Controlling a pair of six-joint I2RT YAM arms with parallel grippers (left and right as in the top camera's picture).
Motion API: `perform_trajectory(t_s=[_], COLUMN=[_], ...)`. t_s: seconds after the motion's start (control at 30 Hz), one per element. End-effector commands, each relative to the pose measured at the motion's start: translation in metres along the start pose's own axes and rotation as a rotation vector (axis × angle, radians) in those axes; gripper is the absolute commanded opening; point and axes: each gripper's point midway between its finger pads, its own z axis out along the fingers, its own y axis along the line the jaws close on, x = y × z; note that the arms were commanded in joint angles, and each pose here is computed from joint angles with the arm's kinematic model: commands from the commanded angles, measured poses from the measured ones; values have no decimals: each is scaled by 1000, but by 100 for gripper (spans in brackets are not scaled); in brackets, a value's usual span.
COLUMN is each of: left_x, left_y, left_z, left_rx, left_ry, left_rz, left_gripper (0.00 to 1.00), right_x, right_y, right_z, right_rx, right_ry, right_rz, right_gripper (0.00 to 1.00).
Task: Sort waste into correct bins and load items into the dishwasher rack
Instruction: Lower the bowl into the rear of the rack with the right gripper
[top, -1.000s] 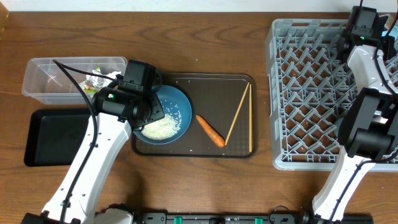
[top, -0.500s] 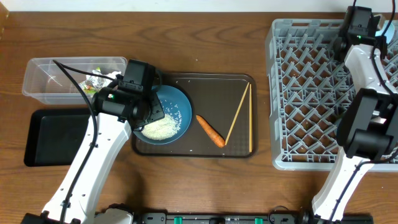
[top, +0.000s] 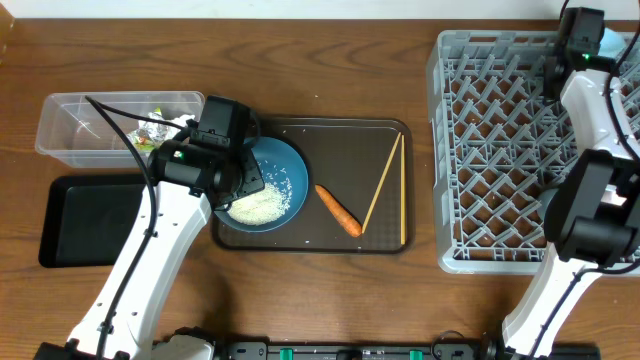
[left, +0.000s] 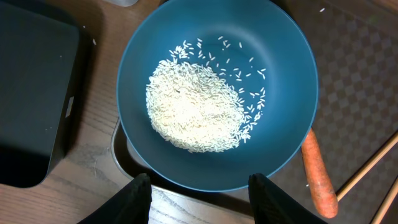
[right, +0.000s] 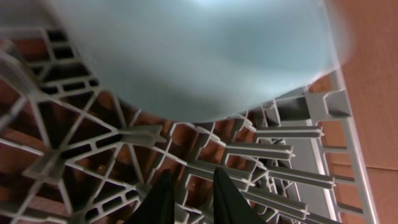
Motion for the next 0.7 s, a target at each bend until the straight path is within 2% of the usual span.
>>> perform_trajectory(t_s=[0.0,0.07,0.2,0.37,0.53,0.67], left_x=[1,1,1,1,1,1], left_y=[3,3,3,3,3,3], left_z=[-1,-1,-1,-1,-1,-1], left_rx=[-6,-6,-6,-5,-6,-6], left_ry=[-2,-2,-2,-2,-2,-3], left_rz=[-11,-11,-11,-11,-11,-11], left_gripper=[52,52,51,52,51,52], right_x=[-18,-27,-49,-51,-42,-44], right_y=[-24,-28,-31,-53,-70,-80], right_z=[-27,-39,-63,-60,-36,-20], right_rx=[-8,-28,-149,-255,-325,-347], right_ry=[-66,-101,-197,-203,-177,-196], right_rz=[74,90,169,407,554,625], right_gripper=[16,20,36,39,40,51])
